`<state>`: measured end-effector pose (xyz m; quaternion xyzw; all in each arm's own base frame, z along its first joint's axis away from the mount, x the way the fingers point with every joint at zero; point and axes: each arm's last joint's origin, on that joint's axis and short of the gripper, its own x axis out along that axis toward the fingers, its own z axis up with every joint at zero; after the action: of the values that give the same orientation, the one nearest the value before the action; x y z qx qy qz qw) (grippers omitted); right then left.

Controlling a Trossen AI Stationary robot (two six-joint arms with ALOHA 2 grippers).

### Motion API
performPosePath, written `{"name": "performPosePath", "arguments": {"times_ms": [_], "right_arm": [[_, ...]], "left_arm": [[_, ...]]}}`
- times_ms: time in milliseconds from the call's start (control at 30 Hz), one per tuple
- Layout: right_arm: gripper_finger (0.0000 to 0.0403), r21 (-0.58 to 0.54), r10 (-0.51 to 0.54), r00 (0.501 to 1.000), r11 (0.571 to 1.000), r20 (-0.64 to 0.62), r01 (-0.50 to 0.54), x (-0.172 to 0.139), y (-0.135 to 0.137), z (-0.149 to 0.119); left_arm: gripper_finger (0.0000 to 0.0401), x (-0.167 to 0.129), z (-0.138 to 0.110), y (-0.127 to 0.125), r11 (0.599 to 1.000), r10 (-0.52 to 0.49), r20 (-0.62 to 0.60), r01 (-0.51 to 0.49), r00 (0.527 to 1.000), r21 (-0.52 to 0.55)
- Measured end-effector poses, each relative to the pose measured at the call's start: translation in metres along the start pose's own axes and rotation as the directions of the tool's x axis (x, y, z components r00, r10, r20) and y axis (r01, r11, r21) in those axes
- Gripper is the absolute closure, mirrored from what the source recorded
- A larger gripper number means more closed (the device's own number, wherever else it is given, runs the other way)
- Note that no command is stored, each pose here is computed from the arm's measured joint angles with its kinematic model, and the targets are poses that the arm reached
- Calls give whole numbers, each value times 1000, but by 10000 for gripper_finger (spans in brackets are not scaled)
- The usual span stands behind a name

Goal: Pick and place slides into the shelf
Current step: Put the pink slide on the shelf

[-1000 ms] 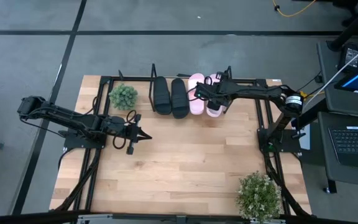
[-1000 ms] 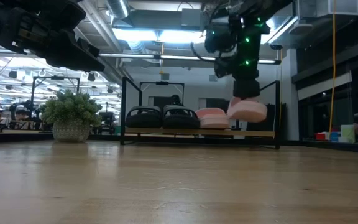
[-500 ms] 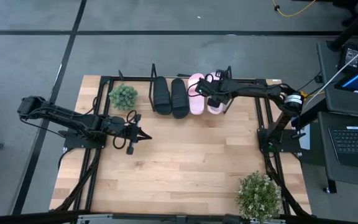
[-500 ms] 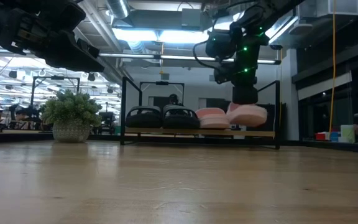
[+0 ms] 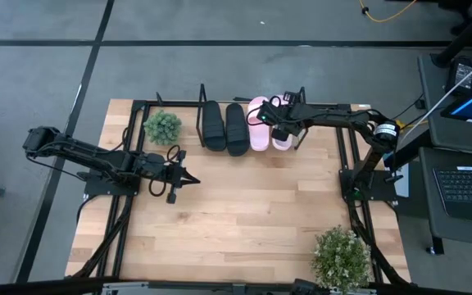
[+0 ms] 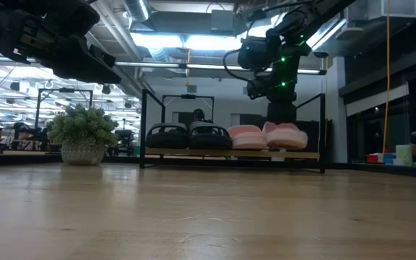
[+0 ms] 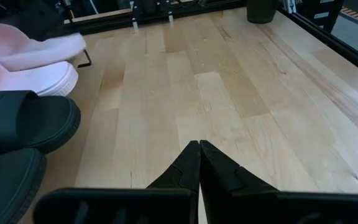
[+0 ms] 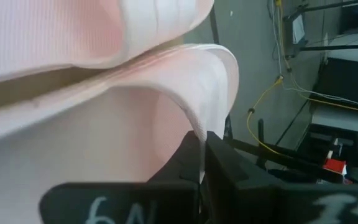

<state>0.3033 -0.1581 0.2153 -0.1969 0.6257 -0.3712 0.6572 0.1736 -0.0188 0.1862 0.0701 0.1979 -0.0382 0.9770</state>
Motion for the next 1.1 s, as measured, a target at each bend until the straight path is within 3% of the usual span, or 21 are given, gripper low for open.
{"name": "performPosePath", "arguments": {"times_ms": [667, 900, 1100], "right_arm": [[393, -37, 18, 999, 999, -27, -19, 10, 9, 2], [349, -31, 19, 999, 999, -28, -20, 10, 9, 2], [337, -26, 18, 999, 999, -29, -19, 10, 8, 2]], "left_arm": [[401, 0, -1, 0, 1000, -1, -6, 1, 1000, 0], [401, 0, -1, 0, 1000, 0, -6, 0, 1000, 0], [401, 0, -1, 0, 1000, -1, -6, 1, 1000, 0]]}}
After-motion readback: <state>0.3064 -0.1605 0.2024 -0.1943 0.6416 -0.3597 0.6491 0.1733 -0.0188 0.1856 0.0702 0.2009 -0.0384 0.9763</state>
